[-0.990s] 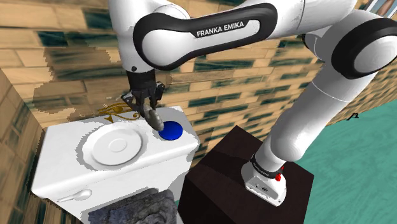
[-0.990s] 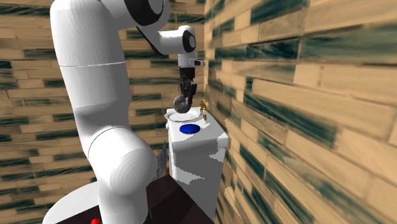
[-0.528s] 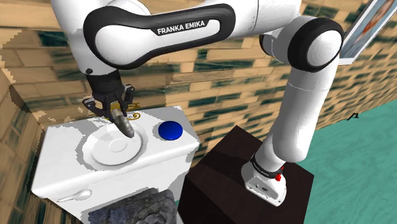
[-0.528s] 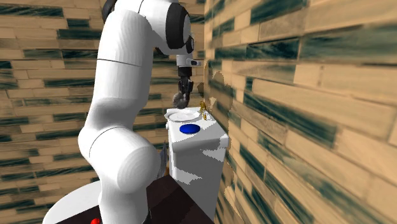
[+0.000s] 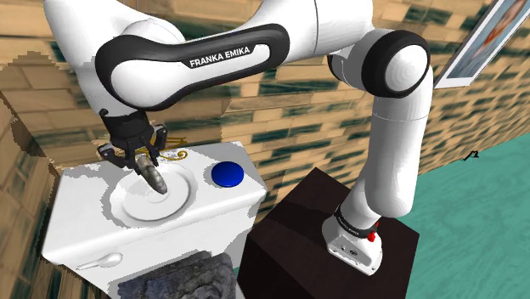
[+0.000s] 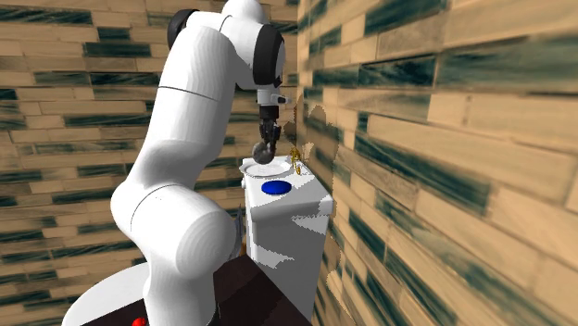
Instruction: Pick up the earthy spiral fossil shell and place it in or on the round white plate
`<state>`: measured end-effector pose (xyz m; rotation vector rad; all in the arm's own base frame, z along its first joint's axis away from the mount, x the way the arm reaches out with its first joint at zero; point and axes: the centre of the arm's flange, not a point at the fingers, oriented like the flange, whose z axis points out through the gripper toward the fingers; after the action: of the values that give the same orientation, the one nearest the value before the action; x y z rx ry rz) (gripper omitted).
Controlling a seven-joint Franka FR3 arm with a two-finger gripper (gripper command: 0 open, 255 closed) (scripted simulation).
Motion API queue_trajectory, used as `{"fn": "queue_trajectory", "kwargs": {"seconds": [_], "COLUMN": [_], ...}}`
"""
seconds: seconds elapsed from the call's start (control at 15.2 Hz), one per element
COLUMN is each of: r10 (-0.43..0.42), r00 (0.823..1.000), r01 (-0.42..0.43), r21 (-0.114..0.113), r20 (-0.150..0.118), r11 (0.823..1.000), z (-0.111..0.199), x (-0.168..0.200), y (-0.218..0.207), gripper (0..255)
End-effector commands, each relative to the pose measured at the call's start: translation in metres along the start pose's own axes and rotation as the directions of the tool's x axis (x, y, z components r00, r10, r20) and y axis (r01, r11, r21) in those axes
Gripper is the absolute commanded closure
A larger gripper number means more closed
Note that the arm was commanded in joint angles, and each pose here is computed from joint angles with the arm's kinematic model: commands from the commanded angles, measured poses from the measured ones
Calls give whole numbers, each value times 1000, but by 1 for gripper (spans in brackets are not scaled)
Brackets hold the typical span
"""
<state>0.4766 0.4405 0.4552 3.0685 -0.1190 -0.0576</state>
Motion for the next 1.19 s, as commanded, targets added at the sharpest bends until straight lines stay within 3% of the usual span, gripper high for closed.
{"fn": "queue_trajectory", "kwargs": {"seconds": [0.0,0.33,0.79,0.86,1.12], "r10": [0,0,0,0,0], "r00": [1000,1000,1000,1000,1000], "r01": [0,0,0,0,0], "r21": [0,0,0,0,0], "r20": [-1,-1,-1,0,0], "r11": [1000,1000,1000,1000,1000], "z": [10,34,34,34,34], "x": [0,1,1,0,-1], "y": [-1,-3,-3,-3,-2], "gripper": [255,255,255,0,0]}}
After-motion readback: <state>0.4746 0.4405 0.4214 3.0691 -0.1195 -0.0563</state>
